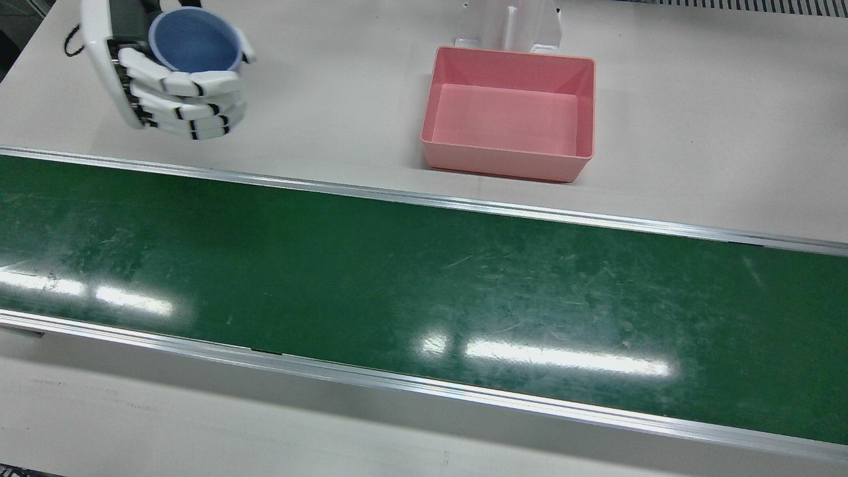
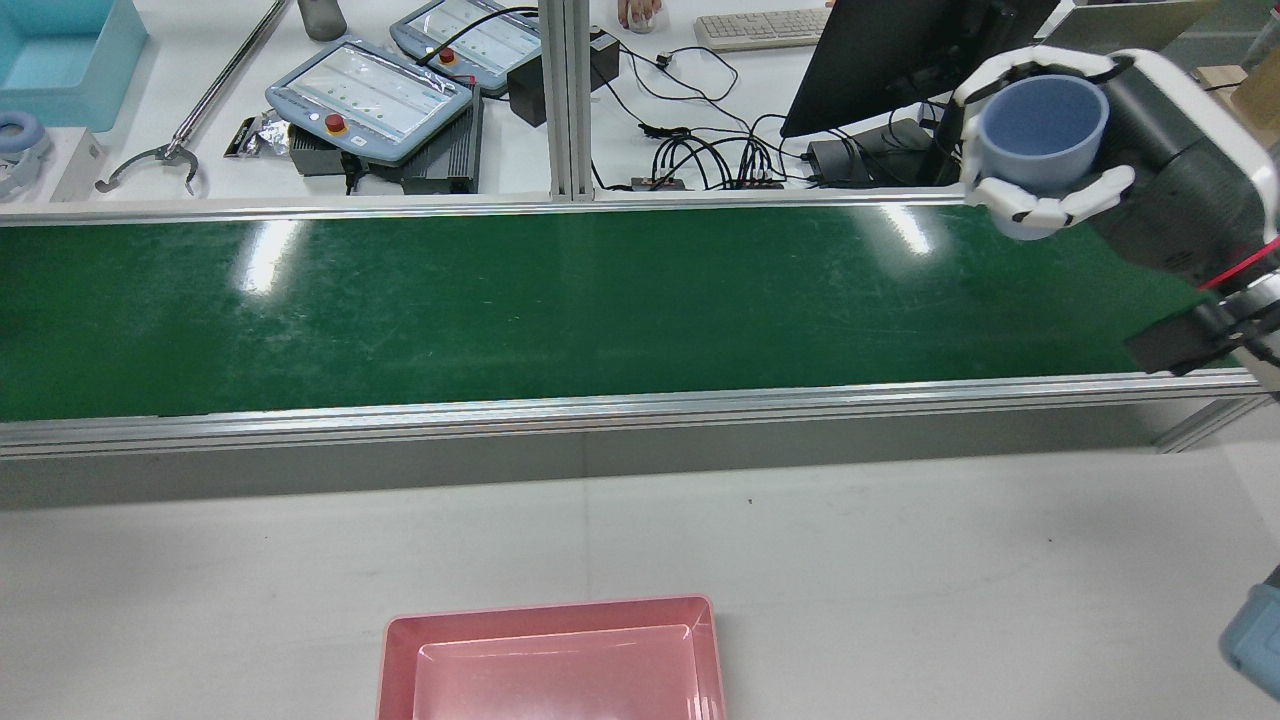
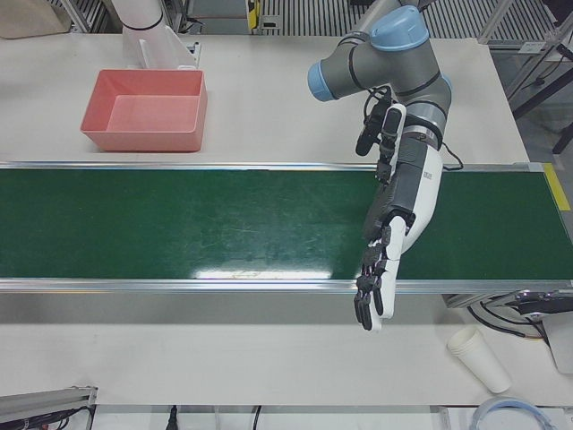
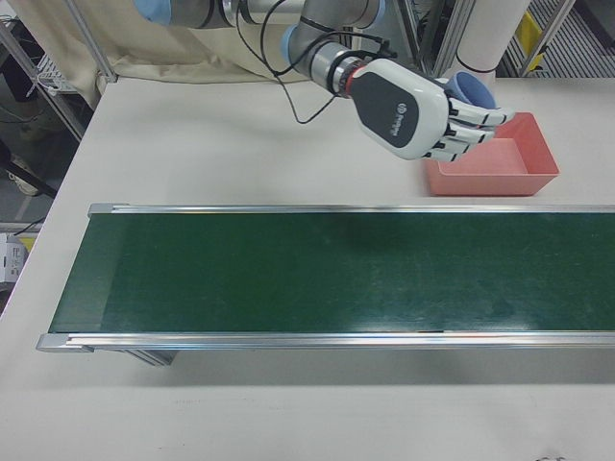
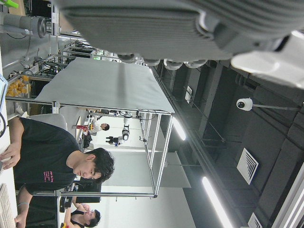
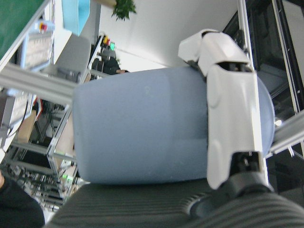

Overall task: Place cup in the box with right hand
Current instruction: 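Lift the cup off the conveyor with the right hand, then carry the cup toward the robot and lower it over the pink tray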

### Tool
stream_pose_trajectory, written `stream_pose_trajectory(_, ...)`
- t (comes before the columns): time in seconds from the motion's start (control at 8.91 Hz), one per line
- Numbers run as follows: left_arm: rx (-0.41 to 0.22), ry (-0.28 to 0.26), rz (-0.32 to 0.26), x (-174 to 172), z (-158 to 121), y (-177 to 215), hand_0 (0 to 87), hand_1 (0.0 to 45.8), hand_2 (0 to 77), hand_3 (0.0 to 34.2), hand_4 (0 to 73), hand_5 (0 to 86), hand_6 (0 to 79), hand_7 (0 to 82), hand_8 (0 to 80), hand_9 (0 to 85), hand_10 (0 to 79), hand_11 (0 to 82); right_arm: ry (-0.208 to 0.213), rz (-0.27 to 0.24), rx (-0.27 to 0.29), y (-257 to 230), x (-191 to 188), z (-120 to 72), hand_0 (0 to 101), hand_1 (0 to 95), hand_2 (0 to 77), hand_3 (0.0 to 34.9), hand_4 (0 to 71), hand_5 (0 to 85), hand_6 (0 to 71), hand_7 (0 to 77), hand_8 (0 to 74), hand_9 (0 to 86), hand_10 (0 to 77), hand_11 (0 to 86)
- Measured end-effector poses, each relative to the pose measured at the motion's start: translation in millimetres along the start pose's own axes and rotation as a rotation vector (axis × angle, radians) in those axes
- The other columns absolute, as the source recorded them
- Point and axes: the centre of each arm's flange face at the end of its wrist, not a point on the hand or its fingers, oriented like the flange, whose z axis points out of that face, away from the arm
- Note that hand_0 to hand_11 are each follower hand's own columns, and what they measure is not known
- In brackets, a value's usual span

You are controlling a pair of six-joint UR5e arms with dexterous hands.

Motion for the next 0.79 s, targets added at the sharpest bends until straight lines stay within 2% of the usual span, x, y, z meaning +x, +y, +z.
stream_pose_trajectory(0.11, 0.000, 0.000, 0.000, 0, 0, 0, 0.0, 0.5, 0.0, 0.0, 1.1, 0.5, 0.0, 0.0, 0.0, 0.0, 0.0, 0.0, 0.043, 0.017, -0.042, 32, 35, -2.0, 78, 20.7, 39.8, 0.5, 8.7, 29.5, 49.1, 46.9, 62.7, 42.0, 54.0, 49.1)
stream_pose_trajectory(0.22, 0.000, -0.001, 0.000, 0, 0, 0, 0.0, 0.5, 0.0, 0.0, 1.1, 0.5, 0.0, 0.0, 0.0, 0.0, 0.0, 0.0, 0.086, 0.028, -0.074, 60, 68, -9.4, 78, 20.7, 39.8, 0.5, 8.7, 29.5, 49.1, 46.9, 62.7, 42.0, 54.0, 49.1)
stream_pose_trajectory(0.45, 0.001, -0.001, 0.000, 0, 0, 0, 0.0, 0.5, 0.0, 0.0, 1.1, 0.5, 0.0, 0.0, 0.0, 0.0, 0.0, 0.0, 0.158, 0.047, -0.112, 107, 123, -28.9, 79, 20.7, 39.8, 0.5, 10.4, 26.7, 49.1, 46.9, 62.7, 42.0, 54.0, 49.1)
stream_pose_trajectory(0.79, 0.001, 0.000, 0.000, 0, 0, 0, 0.0, 0.5, 0.0, 0.0, 1.1, 0.0, 0.0, 0.0, 0.0, 0.0, 0.0, 0.0, 0.214, 0.069, -0.137, 139, 161, -46.8, 79, 19.6, 40.9, 0.3, 10.4, 28.9, 48.5, 48.0, 62.7, 42.0, 52.9, 49.6)
